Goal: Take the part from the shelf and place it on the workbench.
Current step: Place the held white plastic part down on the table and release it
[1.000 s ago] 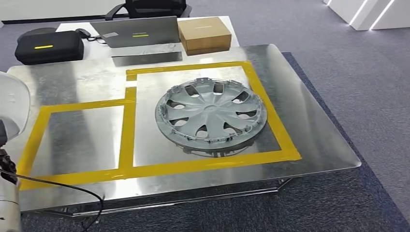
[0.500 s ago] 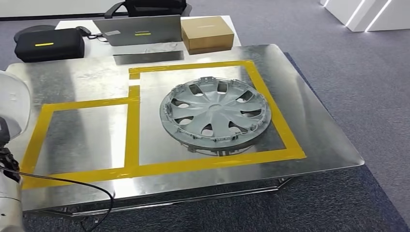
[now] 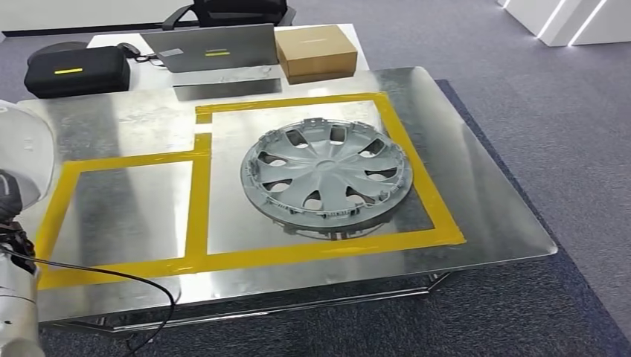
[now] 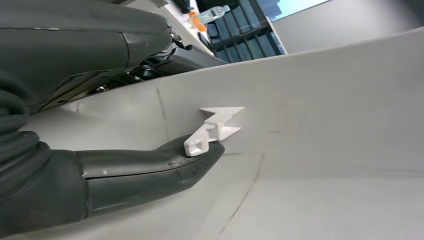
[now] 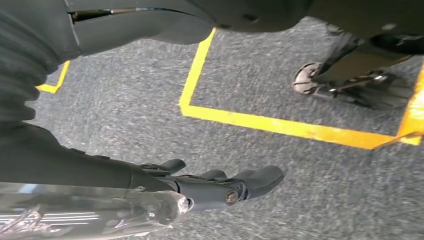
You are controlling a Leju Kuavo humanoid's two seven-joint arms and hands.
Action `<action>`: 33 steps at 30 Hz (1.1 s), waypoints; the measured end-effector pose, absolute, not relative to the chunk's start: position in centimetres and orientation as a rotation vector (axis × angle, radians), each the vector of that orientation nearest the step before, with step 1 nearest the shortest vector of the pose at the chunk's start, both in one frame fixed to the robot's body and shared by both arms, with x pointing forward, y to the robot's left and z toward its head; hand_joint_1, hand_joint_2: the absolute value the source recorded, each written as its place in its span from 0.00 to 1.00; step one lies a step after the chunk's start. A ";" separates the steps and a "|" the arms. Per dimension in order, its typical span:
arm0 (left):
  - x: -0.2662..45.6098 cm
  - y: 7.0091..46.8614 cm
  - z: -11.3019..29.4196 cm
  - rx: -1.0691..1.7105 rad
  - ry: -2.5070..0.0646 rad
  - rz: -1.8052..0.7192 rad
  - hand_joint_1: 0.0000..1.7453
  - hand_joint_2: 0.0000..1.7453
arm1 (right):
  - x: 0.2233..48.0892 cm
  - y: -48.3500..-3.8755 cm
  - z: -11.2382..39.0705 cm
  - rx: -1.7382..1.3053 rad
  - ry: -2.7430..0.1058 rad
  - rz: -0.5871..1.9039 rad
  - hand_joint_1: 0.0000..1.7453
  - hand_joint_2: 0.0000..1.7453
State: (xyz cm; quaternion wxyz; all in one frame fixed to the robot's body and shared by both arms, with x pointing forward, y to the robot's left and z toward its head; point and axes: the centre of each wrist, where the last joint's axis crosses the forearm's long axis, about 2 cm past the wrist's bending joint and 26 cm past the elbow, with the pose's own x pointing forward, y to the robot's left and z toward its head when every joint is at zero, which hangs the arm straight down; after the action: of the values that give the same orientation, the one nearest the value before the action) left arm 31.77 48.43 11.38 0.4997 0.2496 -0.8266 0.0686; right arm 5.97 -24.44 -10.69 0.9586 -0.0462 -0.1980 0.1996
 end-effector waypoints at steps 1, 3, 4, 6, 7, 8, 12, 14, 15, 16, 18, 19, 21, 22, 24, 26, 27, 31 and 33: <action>31.8 48.5 11.4 0.604 -1.999 0.165 1.00 1.00 | 5.9 -24.4 -10.7 -0.094 -0.401 0.405 0.00 1.00; 31.9 48.5 11.5 0.605 -2.000 0.164 1.00 1.00 | 6.0 -24.5 -10.7 -0.094 -0.401 0.405 0.00 1.00; 31.9 48.5 11.5 0.605 -1.999 0.164 1.00 1.00 | 6.0 -24.5 -10.7 -0.095 -0.401 0.405 0.00 1.00; 31.8 48.5 11.3 0.603 -1.993 0.165 1.00 1.00 | 6.0 -24.5 -10.7 -0.095 -0.401 0.405 0.00 1.00; 31.8 48.5 11.2 0.602 -1.990 0.165 1.00 1.00 | 5.9 -24.5 -10.7 -0.095 -0.401 0.405 0.00 1.00; 31.8 48.5 11.2 0.602 -1.989 0.165 1.00 1.00 | 5.9 -24.5 -10.7 -0.094 -0.400 0.405 0.00 1.00; 31.9 48.6 11.3 0.603 -1.991 0.165 1.00 1.00 | 6.0 -24.5 -10.7 -0.094 -0.401 0.405 0.00 1.00; 31.9 48.6 11.3 0.602 -1.989 0.165 1.00 1.00 | 5.9 -24.5 -10.7 -0.094 -0.400 0.405 0.00 1.00; 31.8 48.6 11.2 0.602 -1.987 0.164 1.00 1.00 | 5.9 -24.5 -10.7 -0.094 -0.399 0.406 0.00 1.00; 31.8 48.6 11.2 0.602 -1.988 0.164 1.00 1.00 | 5.9 -24.5 -10.7 -0.094 -0.398 0.406 0.00 1.00; 31.9 48.6 11.3 0.601 -1.990 0.165 1.00 1.00 | 5.9 -24.5 -10.7 -0.094 -0.399 0.407 0.00 1.00; 31.9 48.6 11.3 0.601 -1.990 0.165 1.00 1.00 | 5.9 -24.5 -10.7 -0.094 -0.399 0.408 0.00 1.00; 31.9 48.5 11.2 0.599 -1.988 0.166 1.00 1.00 | 5.9 -24.5 -10.7 -0.093 -0.398 0.409 0.00 1.00; 31.9 48.5 11.2 0.598 -1.987 0.166 1.00 1.00 | 5.8 -24.5 -10.7 -0.093 -0.397 0.410 0.00 1.00; 31.9 48.5 11.2 0.596 -1.986 0.168 1.00 1.00 | 5.8 -24.5 -10.7 -0.093 -0.396 0.411 0.00 1.00; 31.9 48.5 11.2 0.594 -1.986 0.170 1.00 1.00 | 5.9 -24.5 -10.7 -0.093 -0.398 0.411 0.00 1.00; 32.0 48.5 11.2 0.593 -1.987 0.171 1.00 1.00 | 5.9 -24.5 -10.7 -0.093 -0.399 0.411 0.00 1.00; 32.0 48.6 11.3 0.592 -1.990 0.174 1.00 1.00 | 5.9 -24.5 -10.7 -0.093 -0.398 0.411 0.00 1.00; 32.0 48.7 11.4 0.593 -1.990 0.173 1.00 1.00 | 5.9 -24.5 -10.7 -0.093 -0.398 0.412 0.00 1.00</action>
State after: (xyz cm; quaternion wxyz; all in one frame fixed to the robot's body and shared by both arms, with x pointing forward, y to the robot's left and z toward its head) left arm 32.01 48.71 11.38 0.5046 0.2457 -0.8246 0.0717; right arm 5.87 -24.47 -10.71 0.9582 -0.0461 -0.1962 0.2030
